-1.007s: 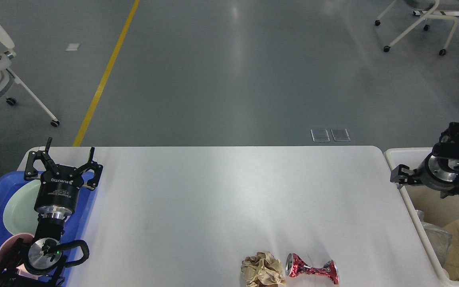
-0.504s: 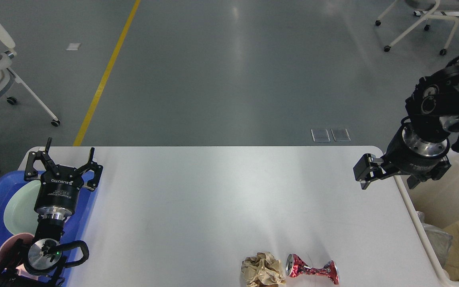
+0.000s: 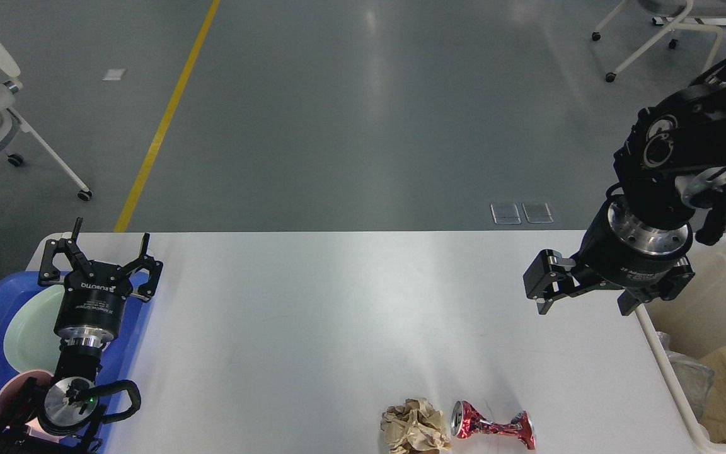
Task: Tidy desktop
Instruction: 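Raise the right gripper and lower it toward the brown paper wad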
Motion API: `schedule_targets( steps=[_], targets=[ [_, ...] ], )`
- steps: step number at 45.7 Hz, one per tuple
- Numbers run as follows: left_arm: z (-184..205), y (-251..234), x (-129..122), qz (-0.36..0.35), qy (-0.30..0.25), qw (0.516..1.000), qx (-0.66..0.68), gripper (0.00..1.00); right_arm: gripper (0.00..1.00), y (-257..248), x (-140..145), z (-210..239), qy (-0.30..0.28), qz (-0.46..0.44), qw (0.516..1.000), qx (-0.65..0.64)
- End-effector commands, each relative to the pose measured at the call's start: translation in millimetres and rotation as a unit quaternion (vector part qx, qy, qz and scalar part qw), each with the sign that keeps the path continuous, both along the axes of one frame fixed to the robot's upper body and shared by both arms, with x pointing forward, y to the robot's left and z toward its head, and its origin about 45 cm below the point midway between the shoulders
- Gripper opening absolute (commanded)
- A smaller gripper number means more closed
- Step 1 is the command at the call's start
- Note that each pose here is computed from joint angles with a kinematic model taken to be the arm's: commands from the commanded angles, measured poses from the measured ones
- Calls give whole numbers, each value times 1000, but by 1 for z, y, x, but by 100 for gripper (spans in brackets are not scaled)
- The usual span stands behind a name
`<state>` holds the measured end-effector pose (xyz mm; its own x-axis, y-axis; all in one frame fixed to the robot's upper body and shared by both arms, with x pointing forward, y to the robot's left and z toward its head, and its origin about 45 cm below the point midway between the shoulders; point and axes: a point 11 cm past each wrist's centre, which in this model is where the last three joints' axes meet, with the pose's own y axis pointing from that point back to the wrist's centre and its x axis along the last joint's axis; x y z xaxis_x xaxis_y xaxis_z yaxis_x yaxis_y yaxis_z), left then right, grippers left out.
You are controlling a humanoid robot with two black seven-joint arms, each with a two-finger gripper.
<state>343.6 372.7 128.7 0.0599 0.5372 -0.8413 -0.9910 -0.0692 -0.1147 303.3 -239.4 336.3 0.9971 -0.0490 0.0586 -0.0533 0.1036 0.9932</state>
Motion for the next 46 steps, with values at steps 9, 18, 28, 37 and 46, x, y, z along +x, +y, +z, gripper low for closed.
schedule_targets(
  steps=[9, 18, 28, 37, 46],
  targets=[
    [0, 0, 0, 0, 0, 1000, 0, 96, 100, 10, -1, -4, 7, -12, 1000, 16],
    [0, 0, 0, 0, 0, 1000, 0, 96, 100, 56, -10, -22, 36, 52, 997, 44],
    [0, 0, 0, 0, 0, 1000, 0, 96, 98, 113, -3, -60, 13, 112, 993, 46],
    [0, 0, 0, 0, 0, 1000, 0, 96, 98, 148, -26, -112, 41, 189, 979, 64],
    [0, 0, 0, 0, 0, 1000, 0, 96, 98, 157, -43, -163, 37, 220, 972, 68]
  ],
)
